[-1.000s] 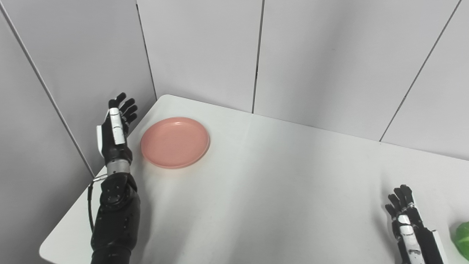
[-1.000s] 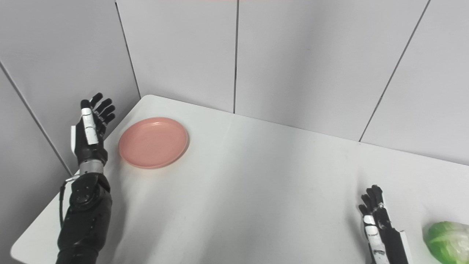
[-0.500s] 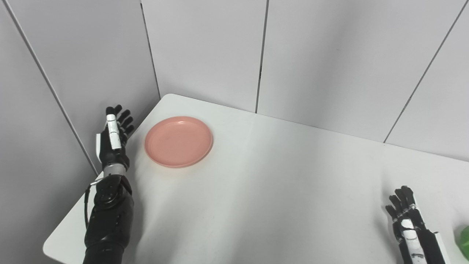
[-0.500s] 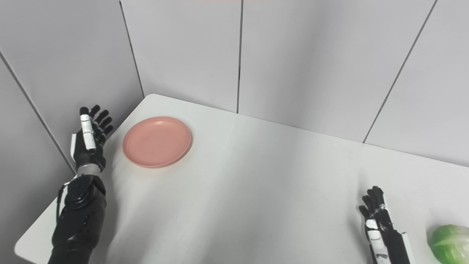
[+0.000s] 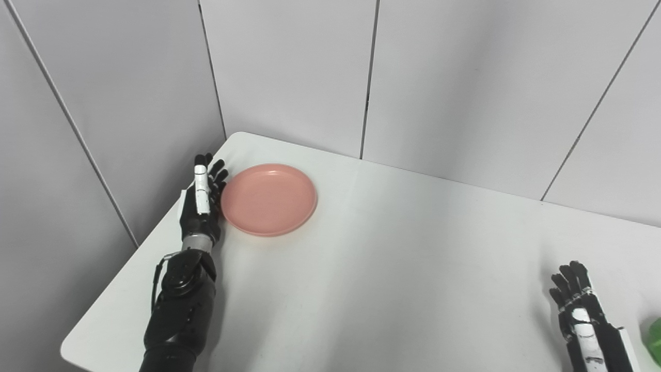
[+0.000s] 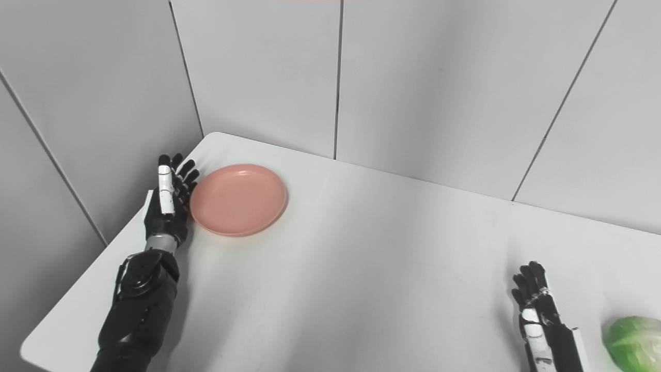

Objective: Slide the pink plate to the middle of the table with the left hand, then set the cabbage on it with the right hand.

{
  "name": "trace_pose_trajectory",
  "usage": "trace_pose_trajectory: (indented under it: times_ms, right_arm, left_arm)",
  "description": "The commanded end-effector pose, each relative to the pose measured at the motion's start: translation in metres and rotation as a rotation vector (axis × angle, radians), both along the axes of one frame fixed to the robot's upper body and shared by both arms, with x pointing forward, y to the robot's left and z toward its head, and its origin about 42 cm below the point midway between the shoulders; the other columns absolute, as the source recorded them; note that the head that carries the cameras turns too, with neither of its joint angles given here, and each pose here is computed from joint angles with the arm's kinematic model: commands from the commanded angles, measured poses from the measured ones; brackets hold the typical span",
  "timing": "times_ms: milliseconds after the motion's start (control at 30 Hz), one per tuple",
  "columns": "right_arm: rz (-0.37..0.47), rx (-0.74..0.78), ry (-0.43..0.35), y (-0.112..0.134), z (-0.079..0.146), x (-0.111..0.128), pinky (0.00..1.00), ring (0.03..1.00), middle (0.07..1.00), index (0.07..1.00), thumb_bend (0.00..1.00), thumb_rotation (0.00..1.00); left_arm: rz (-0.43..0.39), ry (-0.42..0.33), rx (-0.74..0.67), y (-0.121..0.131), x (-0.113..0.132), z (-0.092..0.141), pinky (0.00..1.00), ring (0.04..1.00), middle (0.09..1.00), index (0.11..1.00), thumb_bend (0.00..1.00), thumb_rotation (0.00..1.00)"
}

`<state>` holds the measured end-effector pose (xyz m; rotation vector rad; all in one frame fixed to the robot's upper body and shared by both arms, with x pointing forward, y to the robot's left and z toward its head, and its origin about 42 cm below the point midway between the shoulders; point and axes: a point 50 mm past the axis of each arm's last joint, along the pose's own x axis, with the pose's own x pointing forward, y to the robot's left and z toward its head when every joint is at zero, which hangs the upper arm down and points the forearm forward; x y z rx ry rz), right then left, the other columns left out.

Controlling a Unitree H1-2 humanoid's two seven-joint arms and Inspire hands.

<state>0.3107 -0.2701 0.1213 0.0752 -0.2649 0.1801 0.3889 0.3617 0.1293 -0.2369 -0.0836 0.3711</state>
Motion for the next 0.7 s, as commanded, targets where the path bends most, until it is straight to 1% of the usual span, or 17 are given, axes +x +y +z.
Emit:
trace_pose_trajectory:
  times_ms: [0,200,467,533,667]
  right_arm:
    - [-0.021,0.008,-0.024,-0.004,0.0,-0.002,1.0,0.973,0.97,0.971,0.81,0.76]
    - [-0.027,-0.011,-0.027,-0.006,0.0,-0.002,1.0,0.978,0.969,0.97,0.81,0.79]
    - [-0.023,-0.007,-0.022,-0.005,0.001,-0.001,1.0,0.97,0.97,0.971,0.8,0.77]
    - [-0.026,-0.005,-0.02,-0.004,0.001,-0.001,1.0,0.968,0.969,0.97,0.82,0.76]
    - [-0.025,0.01,-0.016,-0.004,0.001,-0.002,1.0,0.963,0.962,0.963,0.82,0.75]
  left_arm:
    - [-0.021,-0.07,0.016,-0.003,0.013,0.021,1.0,0.963,0.957,0.966,0.84,1.0]
    - [-0.019,-0.041,-0.002,-0.012,0.016,0.016,1.0,0.956,0.946,0.952,0.83,1.0]
    - [-0.036,-0.029,0.007,-0.018,0.018,0.013,1.0,0.966,0.951,0.959,0.83,1.0]
    - [-0.047,-0.025,0.009,-0.02,0.017,0.013,1.0,0.965,0.95,0.96,0.83,1.0]
    - [-0.076,-0.024,0.06,-0.03,0.017,0.014,1.0,0.963,0.949,0.96,0.83,1.0]
